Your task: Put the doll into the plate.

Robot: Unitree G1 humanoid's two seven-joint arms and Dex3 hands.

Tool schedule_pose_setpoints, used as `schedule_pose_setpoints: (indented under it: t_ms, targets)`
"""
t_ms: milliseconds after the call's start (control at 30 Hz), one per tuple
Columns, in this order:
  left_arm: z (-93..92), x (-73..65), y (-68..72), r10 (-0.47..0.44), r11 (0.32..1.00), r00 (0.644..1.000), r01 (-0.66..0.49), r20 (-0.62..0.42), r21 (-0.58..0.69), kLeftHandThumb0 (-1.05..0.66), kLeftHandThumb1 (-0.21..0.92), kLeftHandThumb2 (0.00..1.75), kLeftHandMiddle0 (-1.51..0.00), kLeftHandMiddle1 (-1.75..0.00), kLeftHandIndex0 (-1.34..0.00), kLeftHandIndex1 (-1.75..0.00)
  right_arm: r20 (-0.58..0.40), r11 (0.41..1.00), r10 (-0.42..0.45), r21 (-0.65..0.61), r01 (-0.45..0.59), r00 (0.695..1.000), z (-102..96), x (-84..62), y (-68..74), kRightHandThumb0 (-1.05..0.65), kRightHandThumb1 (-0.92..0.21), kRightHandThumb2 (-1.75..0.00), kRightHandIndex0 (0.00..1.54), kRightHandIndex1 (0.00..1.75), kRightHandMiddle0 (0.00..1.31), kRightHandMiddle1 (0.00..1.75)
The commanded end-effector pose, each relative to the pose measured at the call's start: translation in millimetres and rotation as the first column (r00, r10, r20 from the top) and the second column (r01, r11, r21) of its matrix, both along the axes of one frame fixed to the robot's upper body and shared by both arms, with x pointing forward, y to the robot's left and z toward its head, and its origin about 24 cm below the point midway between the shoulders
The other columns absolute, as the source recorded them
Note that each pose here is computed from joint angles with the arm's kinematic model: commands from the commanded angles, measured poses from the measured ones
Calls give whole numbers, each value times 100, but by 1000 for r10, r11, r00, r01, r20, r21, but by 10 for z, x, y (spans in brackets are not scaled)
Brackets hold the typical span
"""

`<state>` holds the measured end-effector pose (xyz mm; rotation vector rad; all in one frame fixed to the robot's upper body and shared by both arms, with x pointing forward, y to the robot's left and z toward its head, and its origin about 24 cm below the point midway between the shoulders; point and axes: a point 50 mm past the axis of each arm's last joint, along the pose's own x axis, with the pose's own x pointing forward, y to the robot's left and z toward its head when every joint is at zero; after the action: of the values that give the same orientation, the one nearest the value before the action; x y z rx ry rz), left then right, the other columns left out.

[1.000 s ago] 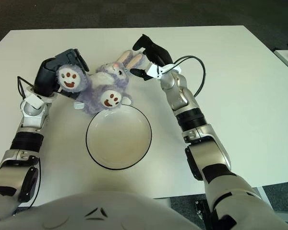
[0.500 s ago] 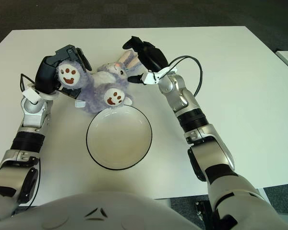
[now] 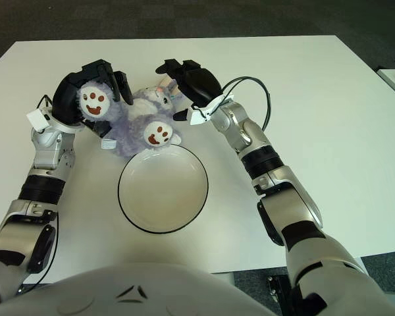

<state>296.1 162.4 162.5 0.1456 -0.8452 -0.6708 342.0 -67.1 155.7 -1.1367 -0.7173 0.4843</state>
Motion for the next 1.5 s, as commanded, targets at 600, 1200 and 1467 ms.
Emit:
schedule_pose_setpoints:
  t_ms: [600, 1200, 1467]
  targets:
    - [-51, -116, -80, 274, 960, 959, -268, 67, -77, -1, 23, 137, -65, -159, -56, -175, -72, 989, 135, -49, -139, 988, 71, -81, 228, -29, -16, -114, 13, 61, 0, 55]
    - [-11, 15, -192, 29, 994, 999, -24, 44, -103, -1, 38, 115, -58, -151, -48, -171, -269, 948, 250, -126, -292, 930, 20, -62, 428, -61, -31, -93, 14, 58, 0, 57]
    - [30, 9, -195, 37, 997, 993, -29, 113, -70, -1, 37, 116, -61, -148, -49, -170, -312, 918, 321, -129, -375, 894, -10, -84, 482, -74, -37, -83, 9, 48, 0, 44]
